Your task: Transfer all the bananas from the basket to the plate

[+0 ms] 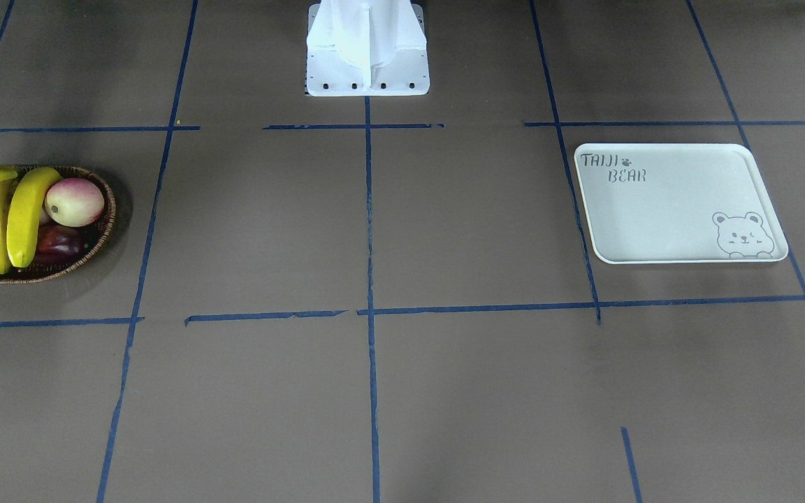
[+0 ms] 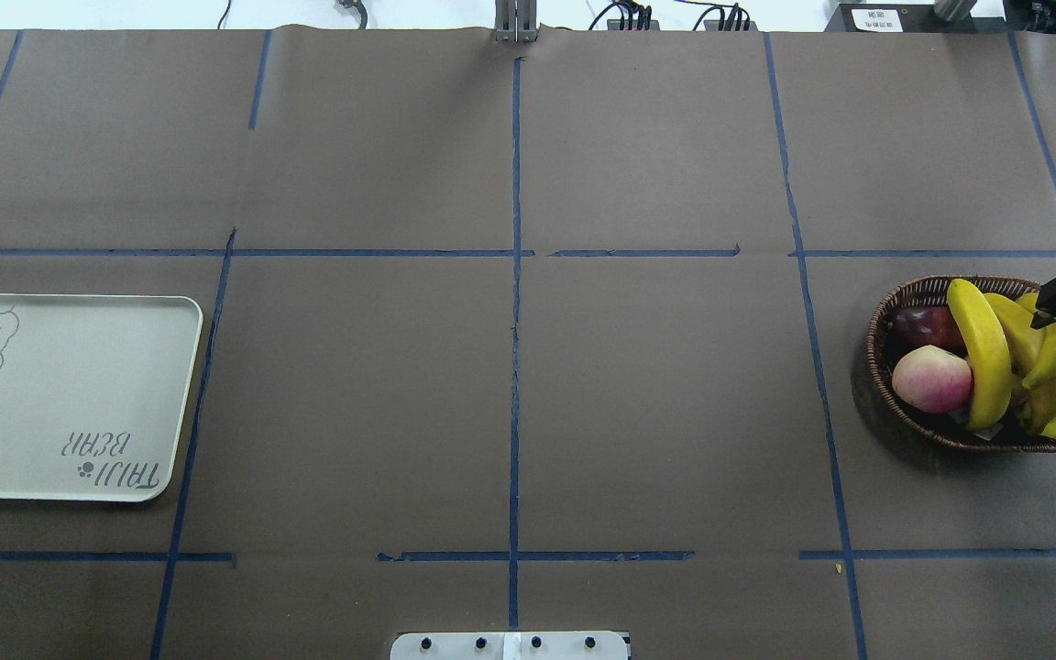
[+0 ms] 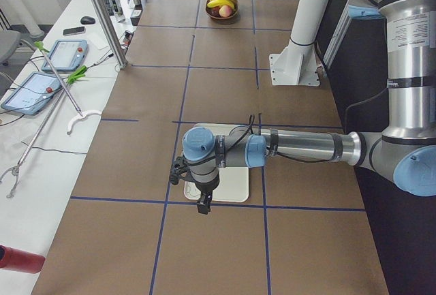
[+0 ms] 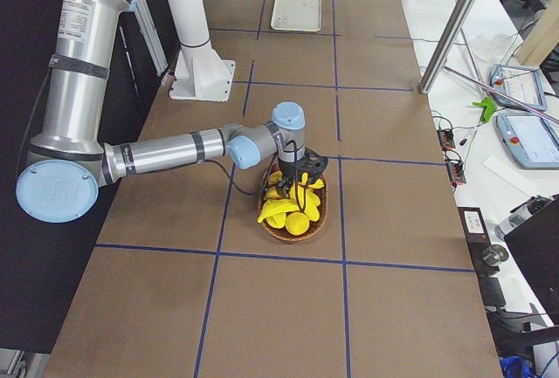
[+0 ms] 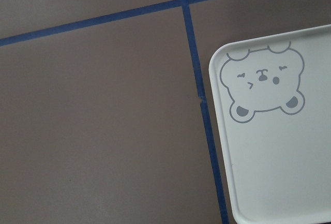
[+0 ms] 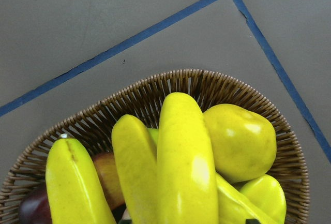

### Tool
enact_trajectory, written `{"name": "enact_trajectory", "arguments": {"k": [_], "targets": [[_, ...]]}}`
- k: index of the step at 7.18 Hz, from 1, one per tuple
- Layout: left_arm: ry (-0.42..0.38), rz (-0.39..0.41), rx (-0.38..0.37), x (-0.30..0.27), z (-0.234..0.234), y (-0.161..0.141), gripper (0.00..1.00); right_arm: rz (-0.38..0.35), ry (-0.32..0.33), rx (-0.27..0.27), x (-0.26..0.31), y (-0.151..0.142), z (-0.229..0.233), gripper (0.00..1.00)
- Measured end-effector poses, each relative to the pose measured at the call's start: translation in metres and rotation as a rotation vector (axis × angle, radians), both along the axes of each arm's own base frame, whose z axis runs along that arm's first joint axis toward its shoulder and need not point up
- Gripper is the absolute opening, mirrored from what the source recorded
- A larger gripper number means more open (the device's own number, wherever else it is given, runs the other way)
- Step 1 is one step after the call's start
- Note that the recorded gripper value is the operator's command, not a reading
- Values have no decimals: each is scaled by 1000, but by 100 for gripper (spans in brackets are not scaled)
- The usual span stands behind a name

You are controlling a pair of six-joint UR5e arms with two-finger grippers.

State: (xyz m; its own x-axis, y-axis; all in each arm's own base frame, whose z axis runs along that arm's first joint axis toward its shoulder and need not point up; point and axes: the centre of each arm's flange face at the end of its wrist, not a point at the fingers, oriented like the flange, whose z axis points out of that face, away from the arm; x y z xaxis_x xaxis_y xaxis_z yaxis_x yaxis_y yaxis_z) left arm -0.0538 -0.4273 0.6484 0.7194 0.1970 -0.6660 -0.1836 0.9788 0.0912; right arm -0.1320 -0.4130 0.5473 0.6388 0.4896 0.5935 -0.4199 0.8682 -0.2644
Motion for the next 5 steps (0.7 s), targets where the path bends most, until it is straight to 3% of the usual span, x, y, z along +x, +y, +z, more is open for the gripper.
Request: {"name": "enact_trajectory", "arguments": {"k": [1,2,5], "targets": [[0,0,-1,0,0,0,100,3,-1,-6,0,1,0,14],[0,1,0,0,0,0,100,3,-2,-4,-1,1,-1,4],[0,1,-1,1,1,0,100,-1,-20,52,2,3,-28,0]]}}
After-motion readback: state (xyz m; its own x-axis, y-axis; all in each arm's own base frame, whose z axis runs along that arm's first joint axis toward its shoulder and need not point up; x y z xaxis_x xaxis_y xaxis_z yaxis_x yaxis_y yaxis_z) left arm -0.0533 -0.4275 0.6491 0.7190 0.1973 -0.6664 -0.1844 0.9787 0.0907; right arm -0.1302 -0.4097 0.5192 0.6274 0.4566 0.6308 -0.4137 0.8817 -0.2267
